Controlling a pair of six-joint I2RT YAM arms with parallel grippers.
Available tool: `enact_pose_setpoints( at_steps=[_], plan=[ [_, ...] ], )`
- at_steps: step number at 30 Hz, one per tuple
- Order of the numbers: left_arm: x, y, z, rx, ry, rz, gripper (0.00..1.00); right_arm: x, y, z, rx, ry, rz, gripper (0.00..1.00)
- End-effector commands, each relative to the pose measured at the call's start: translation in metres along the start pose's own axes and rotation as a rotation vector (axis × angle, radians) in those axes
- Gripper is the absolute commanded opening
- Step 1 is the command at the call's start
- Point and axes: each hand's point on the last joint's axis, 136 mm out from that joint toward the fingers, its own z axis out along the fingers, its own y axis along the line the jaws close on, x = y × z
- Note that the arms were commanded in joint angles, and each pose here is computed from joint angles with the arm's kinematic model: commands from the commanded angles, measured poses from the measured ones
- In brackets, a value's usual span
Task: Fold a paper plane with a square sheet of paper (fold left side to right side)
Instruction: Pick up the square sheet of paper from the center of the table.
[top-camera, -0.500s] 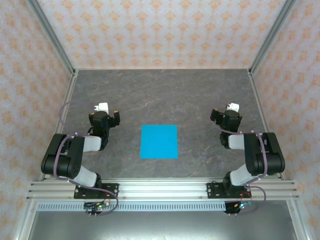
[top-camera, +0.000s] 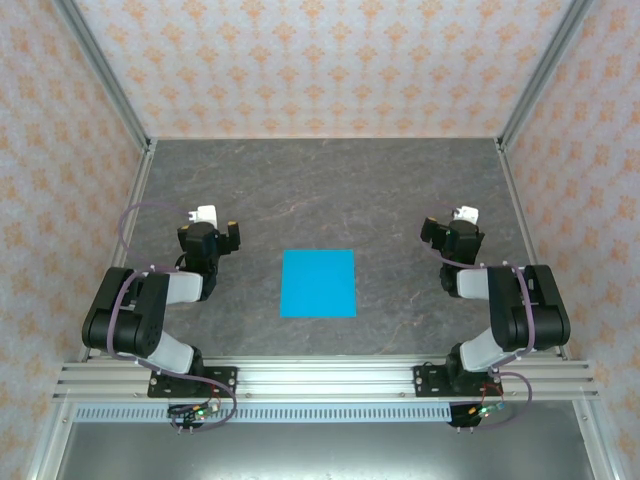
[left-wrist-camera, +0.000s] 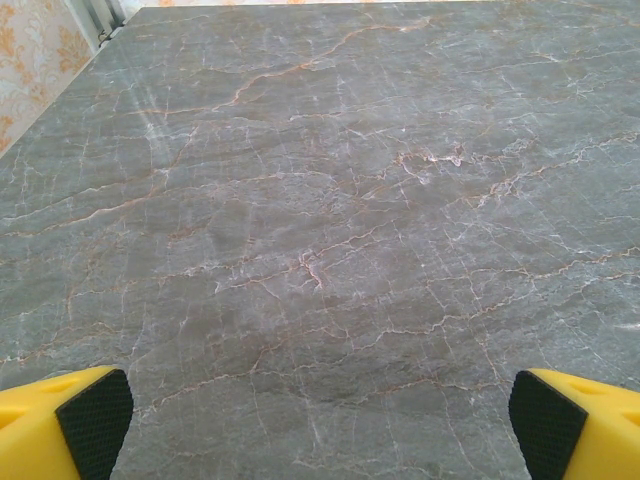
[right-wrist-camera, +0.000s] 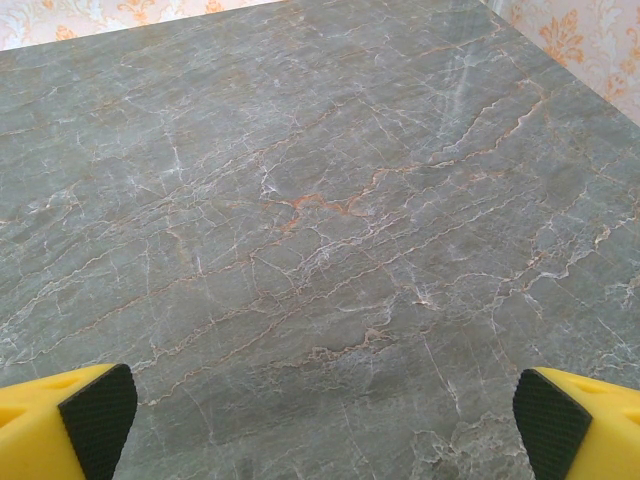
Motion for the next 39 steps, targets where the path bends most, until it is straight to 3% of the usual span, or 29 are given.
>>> enact_pose_setpoints(
  at_steps=[1, 10, 14, 18, 22, 28, 33, 39],
  plan=[
    [-0.02, 0.0, 0.001, 0.003, -0.056, -0.008, 1.0, -0.014, 0.003, 0.001, 0.0, -0.044, 0.012, 1.0],
    [-0.023, 0.004, -0.001, -0.023, -0.062, -0.019, 1.0, -0.015, 0.001, -0.001, 0.005, -0.055, 0.015, 1.0],
    [-0.051, 0.021, -0.022, -0.096, -0.031, -0.061, 1.0, -0.038, -0.002, -0.015, 0.027, -0.043, 0.027, 1.0],
    [-0.072, 0.018, -0.05, -0.067, 0.096, -0.284, 1.0, -0.063, 0.017, -0.043, -0.064, 0.002, 0.074, 1.0],
    [-0.064, -0.04, -0.07, 0.171, 0.326, -0.414, 1.0, -0.068, 0.055, -0.075, -0.154, 0.09, 0.101, 1.0],
    [-0.01, -0.141, -0.128, 0.423, 0.661, -0.278, 0.98, -0.027, 0.132, -0.106, -0.268, 0.288, 0.142, 1.0],
    [0.043, -0.178, -0.162, 0.545, 0.845, -0.364, 0.96, 0.022, 0.19, -0.111, -0.278, 0.445, 0.055, 1.0],
    [0.064, -0.2, -0.186, 0.694, 0.951, -0.399, 0.95, 0.059, 0.237, -0.103, -0.227, 0.545, -0.14, 1.0]
  ],
)
